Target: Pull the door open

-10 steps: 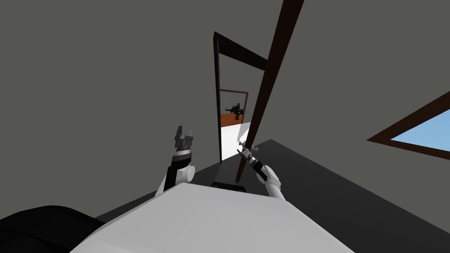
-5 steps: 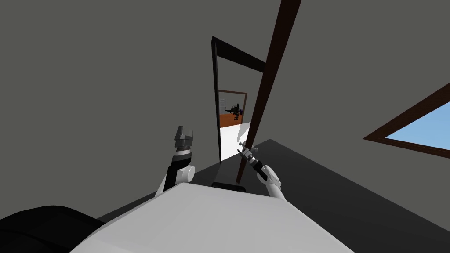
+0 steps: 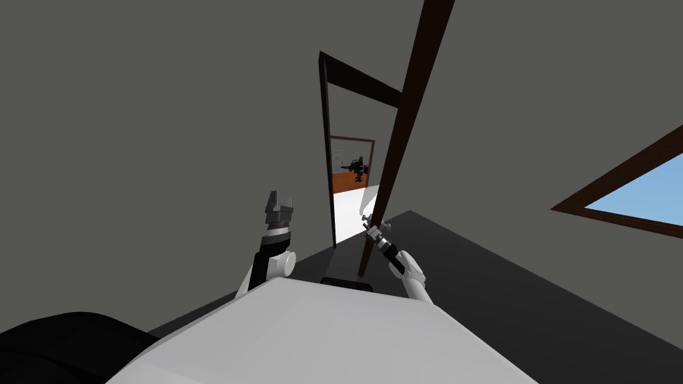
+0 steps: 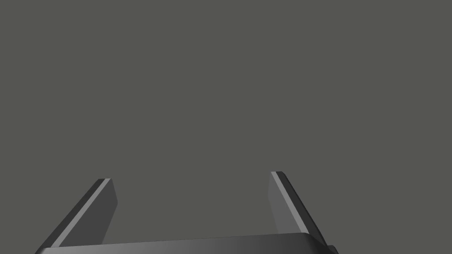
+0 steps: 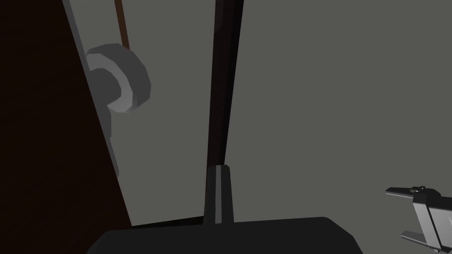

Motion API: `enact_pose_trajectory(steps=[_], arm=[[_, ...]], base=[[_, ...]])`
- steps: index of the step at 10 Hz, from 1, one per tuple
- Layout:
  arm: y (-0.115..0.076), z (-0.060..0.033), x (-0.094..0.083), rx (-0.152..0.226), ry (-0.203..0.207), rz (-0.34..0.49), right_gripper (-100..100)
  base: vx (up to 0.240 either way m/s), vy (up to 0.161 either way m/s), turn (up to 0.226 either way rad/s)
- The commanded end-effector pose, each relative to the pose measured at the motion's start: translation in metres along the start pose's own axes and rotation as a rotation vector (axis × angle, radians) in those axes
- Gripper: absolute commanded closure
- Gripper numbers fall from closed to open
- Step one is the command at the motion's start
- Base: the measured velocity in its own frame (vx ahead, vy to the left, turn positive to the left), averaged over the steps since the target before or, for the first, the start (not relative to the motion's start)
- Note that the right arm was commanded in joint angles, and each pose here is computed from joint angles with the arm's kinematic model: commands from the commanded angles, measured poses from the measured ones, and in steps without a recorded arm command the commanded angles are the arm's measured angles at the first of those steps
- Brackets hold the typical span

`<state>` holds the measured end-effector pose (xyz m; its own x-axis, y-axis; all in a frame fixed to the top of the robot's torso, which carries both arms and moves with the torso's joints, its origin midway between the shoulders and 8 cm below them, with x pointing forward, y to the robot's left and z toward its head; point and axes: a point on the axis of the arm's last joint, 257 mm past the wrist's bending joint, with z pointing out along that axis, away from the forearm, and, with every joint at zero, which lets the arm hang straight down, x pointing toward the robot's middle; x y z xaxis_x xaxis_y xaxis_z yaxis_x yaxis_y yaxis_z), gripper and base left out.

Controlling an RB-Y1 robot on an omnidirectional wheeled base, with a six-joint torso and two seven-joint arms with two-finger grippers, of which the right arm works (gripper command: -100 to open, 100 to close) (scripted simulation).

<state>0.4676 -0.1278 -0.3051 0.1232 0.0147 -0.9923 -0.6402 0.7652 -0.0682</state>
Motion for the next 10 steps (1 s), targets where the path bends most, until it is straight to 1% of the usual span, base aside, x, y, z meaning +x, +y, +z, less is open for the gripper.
enact_pose_trajectory(steps=[1, 3, 4, 6, 8, 10], arm=[[-0.009, -0.0042, 0.005, 0.022, 0.019, 0.002, 100], [-0.009, -0.0042, 0.005, 0.022, 0.019, 0.002, 100], [-0.001, 0.0052, 0.001, -0.003, 0.003, 0.003, -100], [-0.001, 0.0075, 0.001, -0.005, 0.004, 0.004, -100], [-0.002, 0.0122, 0.001, -0.008, 0.006, 0.006, -100], [-0.002, 0.0156, 0.002, -0.01, 0.007, 0.008, -100]], base=[[0.0, 0.0, 0.0], [0.0, 0.0, 0.0], [-0.047, -0.105, 0.076], [-0.053, -0.153, 0.089], [-0.042, -0.153, 0.053], [-0.036, -0.103, 0.028]])
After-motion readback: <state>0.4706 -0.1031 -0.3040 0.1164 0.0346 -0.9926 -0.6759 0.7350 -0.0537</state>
